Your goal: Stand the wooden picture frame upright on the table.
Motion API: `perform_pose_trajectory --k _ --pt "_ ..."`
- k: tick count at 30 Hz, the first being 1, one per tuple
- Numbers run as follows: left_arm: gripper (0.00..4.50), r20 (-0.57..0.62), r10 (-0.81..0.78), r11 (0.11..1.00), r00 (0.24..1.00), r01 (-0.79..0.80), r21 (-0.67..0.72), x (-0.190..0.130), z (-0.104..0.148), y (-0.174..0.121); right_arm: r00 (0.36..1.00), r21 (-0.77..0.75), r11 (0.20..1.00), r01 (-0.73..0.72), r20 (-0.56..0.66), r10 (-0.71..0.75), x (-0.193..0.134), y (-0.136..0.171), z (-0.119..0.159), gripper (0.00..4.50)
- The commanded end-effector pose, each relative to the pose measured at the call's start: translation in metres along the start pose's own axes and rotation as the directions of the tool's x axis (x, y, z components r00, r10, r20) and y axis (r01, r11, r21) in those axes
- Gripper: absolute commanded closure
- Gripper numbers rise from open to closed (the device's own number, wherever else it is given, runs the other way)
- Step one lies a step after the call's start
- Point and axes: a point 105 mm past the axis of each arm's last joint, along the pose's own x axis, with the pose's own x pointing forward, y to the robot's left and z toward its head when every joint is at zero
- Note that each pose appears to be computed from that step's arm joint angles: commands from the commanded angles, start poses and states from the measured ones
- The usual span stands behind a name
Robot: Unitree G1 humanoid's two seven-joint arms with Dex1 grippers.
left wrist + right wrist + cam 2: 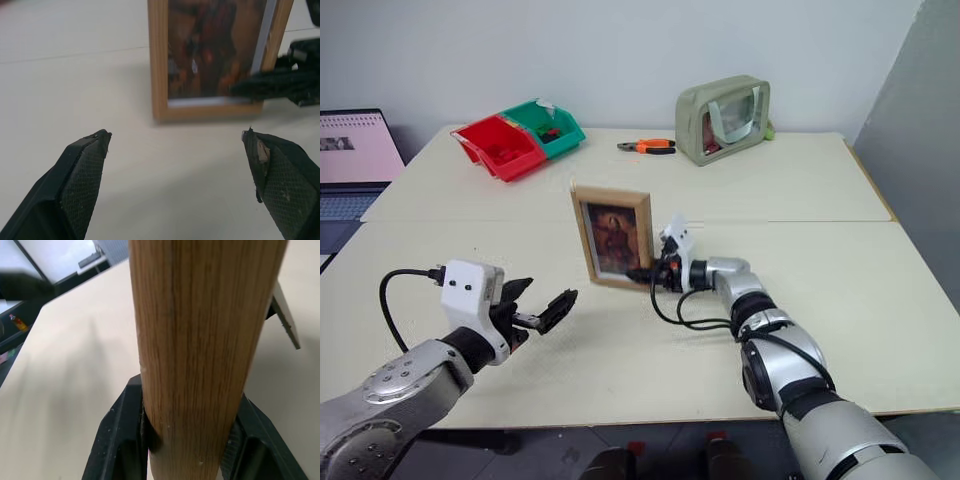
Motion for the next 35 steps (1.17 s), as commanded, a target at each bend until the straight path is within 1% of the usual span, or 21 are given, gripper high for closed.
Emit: perform_pose_trajectory --k 1,5,7,8,9,10,11,17,19,20,22,24,26,28,30,32,35 --pt "0.00 0.057 -0.036 0.999 0.998 0.033 0.037 -0.004 0.006 -0.014 1.000 -0.021 1.000 -0.016 0.011 0.017 0.001 0.002 0.004 3.17" --pt "0.00 0.065 -0.085 0.996 0.994 0.084 0.027 -0.002 0.007 -0.024 1.000 0.000 1.000 -0.012 0.000 0.012 -0.002 0.002 -0.006 3.17" --pt "0.00 0.061 -0.100 0.994 0.993 0.098 0.041 -0.001 0.008 -0.024 1.000 -0.002 1.000 -0.002 -0.007 0.002 -0.004 0.000 -0.009 2.49" --pt "0.00 0.060 -0.106 0.994 0.993 0.103 0.044 0.000 0.008 -0.025 1.000 -0.003 1.000 0.002 -0.010 -0.002 -0.005 -0.001 -0.010 2.39" --pt "0.00 0.060 -0.109 0.993 0.992 0.107 0.046 0.001 0.009 -0.024 1.000 -0.002 1.000 0.004 -0.012 -0.004 -0.007 -0.001 -0.011 2.05" --pt "0.00 0.060 -0.114 0.993 0.992 0.111 0.047 0.001 0.009 -0.024 1.000 -0.002 1.000 0.002 -0.016 -0.002 -0.009 -0.002 -0.013 1.87" --pt "0.00 0.059 -0.119 0.992 0.991 0.116 0.049 0.002 0.010 -0.024 1.000 -0.001 1.000 0.002 -0.021 -0.002 -0.011 -0.003 -0.015 1.58" --pt "0.00 0.034 -0.118 0.989 0.992 0.114 0.092 0.004 0.008 -0.014 0.991 -0.031 0.999 -0.008 -0.135 0.003 -0.043 -0.009 -0.044 0.06" --pt "0.00 0.027 -0.116 0.988 0.993 0.113 0.105 0.003 0.009 -0.007 0.979 -0.090 0.996 -0.004 -0.203 -0.014 -0.064 -0.013 -0.055 0.02" --pt "0.00 0.016 -0.115 0.988 0.993 0.112 0.110 0.003 0.009 -0.002 0.970 -0.142 0.990 0.011 -0.239 -0.045 -0.077 -0.018 -0.059 0.02" --pt "0.00 -0.018 -0.110 0.985 0.994 0.111 0.134 0.001 0.007 0.008 0.951 -0.200 0.978 0.065 -0.285 -0.122 -0.101 -0.027 -0.063 0.02" --pt "0.00 -0.060 -0.099 0.982 0.993 0.107 0.153 -0.001 0.003 0.021 0.951 -0.215 0.971 0.107 -0.263 -0.163 -0.123 -0.029 -0.050 0.02" --pt "0.00 -0.075 -0.094 0.986 0.993 0.103 0.131 -0.004 0.002 0.032 0.946 -0.229 0.963 0.145 -0.252 -0.202 -0.137 -0.025 -0.038 0.02" --pt "0.00 -0.086 -0.105 0.990 0.991 0.113 0.090 -0.006 0.003 0.044 0.952 -0.231 0.959 0.164 -0.218 -0.215 -0.145 -0.012 -0.015 0.02" --pt "0.00 -0.101 -0.125 0.990 0.987 0.130 0.053 -0.007 0.006 0.053 0.956 -0.217 0.958 0.188 -0.185 -0.229 -0.147 0.003 0.004 0.02" --pt "0.00 -0.114 -0.153 0.986 0.982 0.159 0.040 -0.006 0.011 0.058 0.964 -0.207 0.962 0.176 -0.162 -0.211 -0.145 0.023 0.024 0.02" --pt "0.00 -0.101 -0.206 0.978 0.973 0.208 0.010 -0.003 0.026 0.061 0.965 -0.199 0.960 0.197 -0.132 -0.225 -0.138 0.039 0.041 0.02"
